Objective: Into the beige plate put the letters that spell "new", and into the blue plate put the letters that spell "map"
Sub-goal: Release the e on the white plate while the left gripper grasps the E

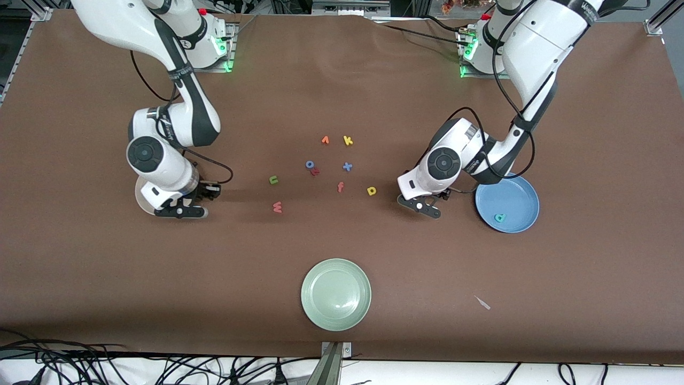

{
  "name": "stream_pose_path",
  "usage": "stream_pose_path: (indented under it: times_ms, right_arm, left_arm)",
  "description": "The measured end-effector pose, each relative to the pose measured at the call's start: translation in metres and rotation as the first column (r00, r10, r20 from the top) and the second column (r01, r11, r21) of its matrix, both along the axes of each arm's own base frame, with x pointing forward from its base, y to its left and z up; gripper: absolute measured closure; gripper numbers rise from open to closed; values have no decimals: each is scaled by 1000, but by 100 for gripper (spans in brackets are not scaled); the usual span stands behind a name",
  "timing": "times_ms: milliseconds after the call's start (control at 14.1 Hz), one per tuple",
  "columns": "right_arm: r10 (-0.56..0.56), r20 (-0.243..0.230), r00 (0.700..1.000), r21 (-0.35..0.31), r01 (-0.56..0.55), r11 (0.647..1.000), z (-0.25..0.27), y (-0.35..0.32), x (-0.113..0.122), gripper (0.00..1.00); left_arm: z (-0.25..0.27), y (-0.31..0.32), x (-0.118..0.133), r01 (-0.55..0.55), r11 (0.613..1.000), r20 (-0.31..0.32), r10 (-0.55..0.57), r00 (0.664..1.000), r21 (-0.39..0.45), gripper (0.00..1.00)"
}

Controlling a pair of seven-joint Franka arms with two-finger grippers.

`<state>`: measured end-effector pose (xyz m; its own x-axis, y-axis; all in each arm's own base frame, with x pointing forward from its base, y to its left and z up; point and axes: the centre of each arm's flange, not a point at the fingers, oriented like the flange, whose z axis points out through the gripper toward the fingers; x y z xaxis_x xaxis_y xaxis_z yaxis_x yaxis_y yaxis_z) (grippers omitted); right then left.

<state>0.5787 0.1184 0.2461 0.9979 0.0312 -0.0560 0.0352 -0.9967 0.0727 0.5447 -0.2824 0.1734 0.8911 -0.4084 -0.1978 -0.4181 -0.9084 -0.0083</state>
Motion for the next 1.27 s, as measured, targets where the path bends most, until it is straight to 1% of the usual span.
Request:
stream_pose_path:
  times_ms: [283, 495, 566, 636, 707, 778, 848, 919, 990, 1061, 1131, 1273]
  right_arm:
    - [53, -38, 998, 2, -53, 999, -1, -48, -17, 71]
    - [80, -64, 995, -1, -80, 997, -8, -76, -24, 71]
    - [86, -70, 994, -1, -86, 996, -10, -81, -25, 70]
    - [80, -73, 994, 3, -80, 997, -12, -85, -26, 69]
    - [64, -72, 995, 17, -63, 998, -12, -86, -26, 62]
    - [41, -69, 997, 41, -38, 998, -11, -84, -25, 51]
    - [15, -68, 998, 70, -10, 997, -9, -79, -23, 42]
    - [-1, -66, 998, 92, 7, 996, -5, -73, -21, 31]
    - [-12, -65, 998, 105, 19, 994, -1, -63, -18, 22]
    - [-26, -60, 998, 108, 33, 994, 2, -52, -16, 11]
    - [-37, -56, 998, 109, 43, 993, 5, -38, -15, 1]
    - [-53, -43, 998, 111, 57, 992, 11, -5, -14, 0]
  left_arm:
    - [0, -16, -9, 32, 999, 0, -32, 999, -2, 3]
    - [0, -26, -15, 50, 999, -2, -50, 999, -3, 3]
    - [-2, -29, -19, 58, 998, -5, -58, 998, -1, 9]
    - [-4, -31, -23, 68, 998, -10, -68, 998, 3, 9]
    - [-7, -34, -27, 80, 997, -14, -80, 997, 8, 16]
    - [-8, -35, -30, 90, 996, -16, -89, 996, 12, 29]
    - [-7, -37, -31, 92, 996, -14, -92, 996, 11, 39]
    - [-5, -37, -30, 92, 996, -11, -92, 996, 11, 48]
    - [-4, -36, -29, 90, 996, -8, -90, 996, 10, 60]
    - [-3, -34, -28, 87, 996, -7, -87, 996, 11, 70]
    - [-2, -32, -26, 83, 996, -4, -83, 997, 12, 73]
    - [3, -22, -17, 99, 995, 2, -99, 995, 10, 73]
